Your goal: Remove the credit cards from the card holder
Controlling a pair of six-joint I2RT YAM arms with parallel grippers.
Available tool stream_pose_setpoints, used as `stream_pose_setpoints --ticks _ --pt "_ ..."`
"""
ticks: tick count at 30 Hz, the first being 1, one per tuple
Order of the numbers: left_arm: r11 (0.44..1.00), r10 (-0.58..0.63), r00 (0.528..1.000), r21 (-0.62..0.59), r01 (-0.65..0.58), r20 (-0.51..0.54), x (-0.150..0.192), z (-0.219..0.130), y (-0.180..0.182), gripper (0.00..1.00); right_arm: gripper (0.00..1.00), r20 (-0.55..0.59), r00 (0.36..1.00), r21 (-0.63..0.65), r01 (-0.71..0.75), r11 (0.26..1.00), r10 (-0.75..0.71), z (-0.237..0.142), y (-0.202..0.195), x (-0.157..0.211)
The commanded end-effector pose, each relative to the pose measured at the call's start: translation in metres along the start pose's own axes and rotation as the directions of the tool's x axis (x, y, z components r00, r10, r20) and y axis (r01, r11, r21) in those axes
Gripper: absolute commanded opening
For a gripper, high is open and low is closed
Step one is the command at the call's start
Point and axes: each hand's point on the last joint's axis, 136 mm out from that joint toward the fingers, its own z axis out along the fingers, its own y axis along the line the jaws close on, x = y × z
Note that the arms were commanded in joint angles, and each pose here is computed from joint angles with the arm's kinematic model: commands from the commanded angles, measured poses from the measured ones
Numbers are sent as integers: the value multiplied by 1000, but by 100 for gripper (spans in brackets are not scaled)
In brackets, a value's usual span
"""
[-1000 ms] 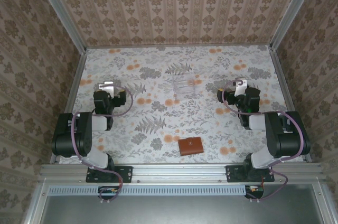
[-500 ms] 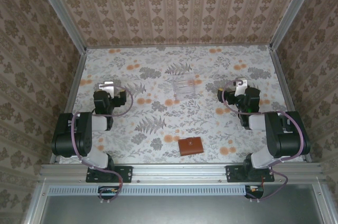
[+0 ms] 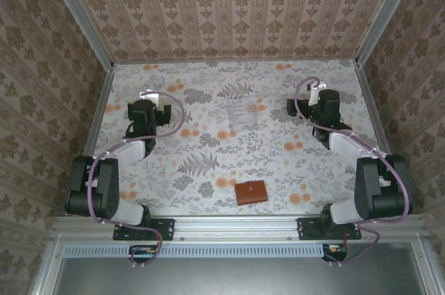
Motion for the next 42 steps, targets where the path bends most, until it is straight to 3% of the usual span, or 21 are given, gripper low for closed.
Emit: stream_pose_setpoints --ticks 1,7,14,24,31,36,42 --pt "999 -38 994 -7 38 -103 2 -12 2 100 93 -163 983 18 -86 996 88 -7 12 18" --pt "977 -179 957 72 200 -226 -6 -32 -11 100 85 -268 961 -18 -75 997 67 2 55 11" --pt "962 -169 918 143 233 -359 -8 -57 -20 100 60 -413 911 -88 -33 996 -6 25 104 17" --pt "938 -99 850 238 254 -517 -9 -97 -28 100 42 -508 861 -143 -69 987 -13 61 135 20" --pt "935 -80 843 252 248 -531 -12 -116 -24 100 32 -549 834 -137 -25 990 -55 80 142 23" --pt "955 -46 859 230 188 -509 -9 -123 -10 100 30 -561 825 -137 -14 990 -66 93 146 25" --pt "952 -74 863 222 211 -500 -2 -121 -1 100 29 -573 816 -151 -18 988 -73 105 153 30"
